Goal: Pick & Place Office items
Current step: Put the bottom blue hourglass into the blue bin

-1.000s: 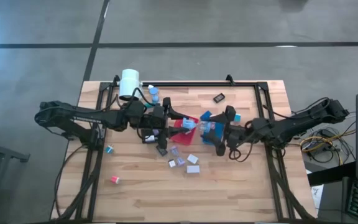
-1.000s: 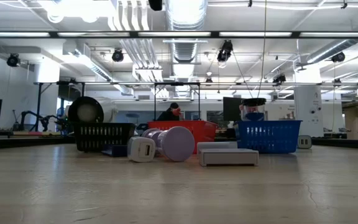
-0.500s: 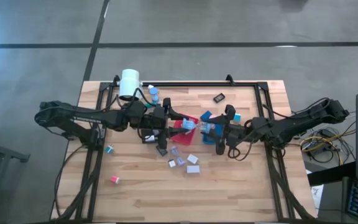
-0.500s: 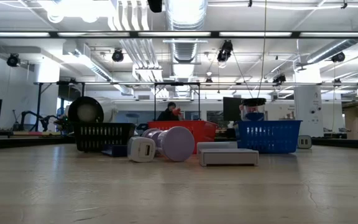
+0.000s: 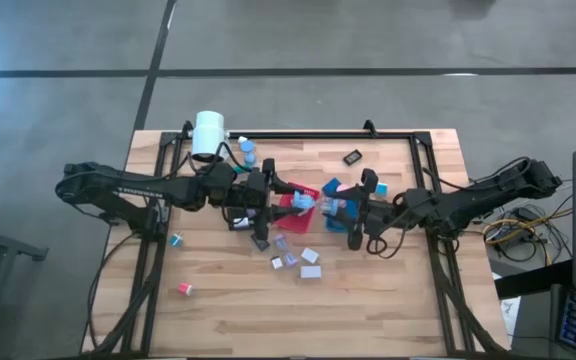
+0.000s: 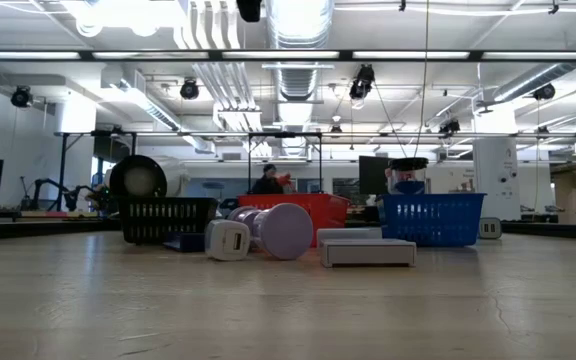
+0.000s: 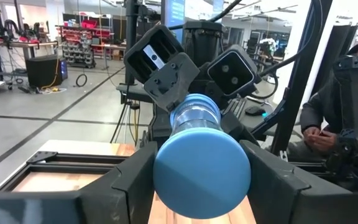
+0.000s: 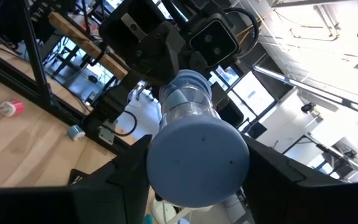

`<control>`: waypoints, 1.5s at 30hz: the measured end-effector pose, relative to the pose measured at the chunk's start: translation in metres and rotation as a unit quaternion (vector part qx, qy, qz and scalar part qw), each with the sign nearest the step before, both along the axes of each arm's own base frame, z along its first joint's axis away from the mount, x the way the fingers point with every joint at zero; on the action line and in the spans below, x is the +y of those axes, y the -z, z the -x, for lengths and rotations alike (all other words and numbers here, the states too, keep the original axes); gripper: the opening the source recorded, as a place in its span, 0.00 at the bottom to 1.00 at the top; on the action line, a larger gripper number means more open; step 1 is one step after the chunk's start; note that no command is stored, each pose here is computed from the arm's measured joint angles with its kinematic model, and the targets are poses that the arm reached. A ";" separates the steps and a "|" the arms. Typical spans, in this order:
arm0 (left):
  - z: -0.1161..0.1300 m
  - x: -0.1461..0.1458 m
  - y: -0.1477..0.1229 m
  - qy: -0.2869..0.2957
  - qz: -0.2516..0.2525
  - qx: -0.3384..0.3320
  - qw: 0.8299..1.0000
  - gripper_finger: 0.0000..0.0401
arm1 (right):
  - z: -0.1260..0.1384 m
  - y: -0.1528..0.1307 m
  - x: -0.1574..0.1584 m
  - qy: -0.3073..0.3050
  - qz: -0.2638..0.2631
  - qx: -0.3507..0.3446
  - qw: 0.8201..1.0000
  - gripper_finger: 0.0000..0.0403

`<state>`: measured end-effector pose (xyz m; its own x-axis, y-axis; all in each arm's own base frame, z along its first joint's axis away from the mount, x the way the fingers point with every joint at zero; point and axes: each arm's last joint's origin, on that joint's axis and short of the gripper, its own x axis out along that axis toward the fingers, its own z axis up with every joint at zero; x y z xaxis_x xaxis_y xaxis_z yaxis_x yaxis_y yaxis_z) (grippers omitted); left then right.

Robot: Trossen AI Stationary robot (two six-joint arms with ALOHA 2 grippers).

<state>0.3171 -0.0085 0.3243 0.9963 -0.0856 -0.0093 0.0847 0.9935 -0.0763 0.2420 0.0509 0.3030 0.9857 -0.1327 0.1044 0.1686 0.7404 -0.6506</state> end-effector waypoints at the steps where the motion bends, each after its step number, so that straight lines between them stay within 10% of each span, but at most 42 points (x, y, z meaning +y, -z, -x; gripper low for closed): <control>1: 0.000 0.000 0.000 0.001 0.000 0.001 1.000 0.51 | 0.000 0.000 0.000 -0.002 -0.002 0.000 1.000 0.48; 10: 0.009 -0.002 -0.006 0.026 -0.007 0.006 1.000 0.94 | 0.013 -0.010 -0.002 -0.034 -0.042 -0.019 0.998 0.48; 23: 0.059 -0.008 0.001 0.058 -0.050 0.071 0.994 0.95 | 0.089 -0.028 -0.019 -0.101 -0.201 -0.018 0.974 0.48; 41: 0.164 -0.002 0.062 0.036 -0.061 0.003 0.998 0.08 | 0.170 0.001 -0.038 -0.145 -0.340 -0.072 0.926 0.48; 45: 0.178 0.001 0.068 0.000 -0.078 -0.023 0.997 0.02 | 0.177 0.016 -0.041 -0.124 -0.357 -0.083 0.922 0.48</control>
<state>0.1394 -0.0078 0.2559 0.9959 -0.0872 0.0230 0.0850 0.9929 0.0830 0.0653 0.0094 0.2870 0.9731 0.0020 0.2305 -0.0107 0.9993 0.0367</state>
